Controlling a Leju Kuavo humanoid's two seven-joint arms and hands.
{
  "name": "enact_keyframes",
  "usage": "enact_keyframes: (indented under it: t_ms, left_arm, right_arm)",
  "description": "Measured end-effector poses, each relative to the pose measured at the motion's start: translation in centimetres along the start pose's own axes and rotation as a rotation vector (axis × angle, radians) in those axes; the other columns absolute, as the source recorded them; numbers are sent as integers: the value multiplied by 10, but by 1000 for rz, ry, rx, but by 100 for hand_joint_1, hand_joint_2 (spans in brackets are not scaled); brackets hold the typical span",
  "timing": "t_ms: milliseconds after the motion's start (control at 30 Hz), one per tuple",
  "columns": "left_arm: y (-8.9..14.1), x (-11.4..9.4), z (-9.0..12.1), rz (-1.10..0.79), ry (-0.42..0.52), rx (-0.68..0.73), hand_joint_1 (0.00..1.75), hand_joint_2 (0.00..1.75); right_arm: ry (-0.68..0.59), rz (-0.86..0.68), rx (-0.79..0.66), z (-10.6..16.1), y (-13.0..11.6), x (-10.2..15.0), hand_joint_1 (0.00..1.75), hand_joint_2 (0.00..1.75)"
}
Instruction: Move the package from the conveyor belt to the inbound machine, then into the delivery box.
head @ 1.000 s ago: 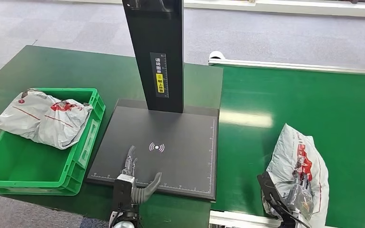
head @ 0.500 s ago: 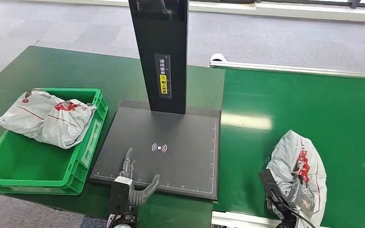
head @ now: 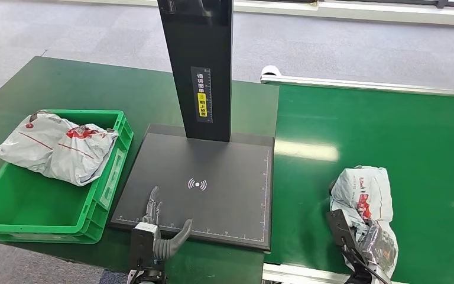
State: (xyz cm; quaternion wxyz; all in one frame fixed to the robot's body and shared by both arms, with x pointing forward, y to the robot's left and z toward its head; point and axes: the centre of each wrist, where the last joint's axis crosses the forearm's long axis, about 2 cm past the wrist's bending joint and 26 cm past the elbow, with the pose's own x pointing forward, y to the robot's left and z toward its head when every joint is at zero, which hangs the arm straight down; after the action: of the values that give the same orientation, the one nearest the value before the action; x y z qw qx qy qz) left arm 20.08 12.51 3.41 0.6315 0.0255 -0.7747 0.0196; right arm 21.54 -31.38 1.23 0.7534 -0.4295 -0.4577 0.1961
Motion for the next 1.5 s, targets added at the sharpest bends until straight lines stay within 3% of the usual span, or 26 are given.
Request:
enact_keyframes:
  t_ms: [400,633,767,900,1067,1300,1367,1500]
  left_arm:
    - [2,-1,0,-3,-1,2,0,175]
    - [2,-1,-1,12,-11,3,0,175]
    - [0,-4,2,20,-15,5,0,175]
    - [-4,-4,1,25,-17,-19,0,175]
    - [-16,-4,-11,35,-32,-90,0,175]
    - [-20,-6,-13,29,-27,-138,0,175]
    - [-21,-7,-13,30,-24,-154,0,175]
    - [-24,-7,-15,33,-19,-191,0,175]
  right_arm:
    - [-13,-11,-11,2,0,2,175,175]
    - [-147,-105,-177,8,-9,5,175,175]
    - [-278,-213,-318,5,-28,25,175,175]
    - [-460,-375,-381,0,-49,66,175,175]
    - [-583,-553,-295,-1,-62,119,175,175]
    - [-639,-611,-219,7,-64,134,175,175]
    - [-649,-639,-115,8,-61,138,175,175]
    - [-706,-642,230,14,-45,157,175,175]
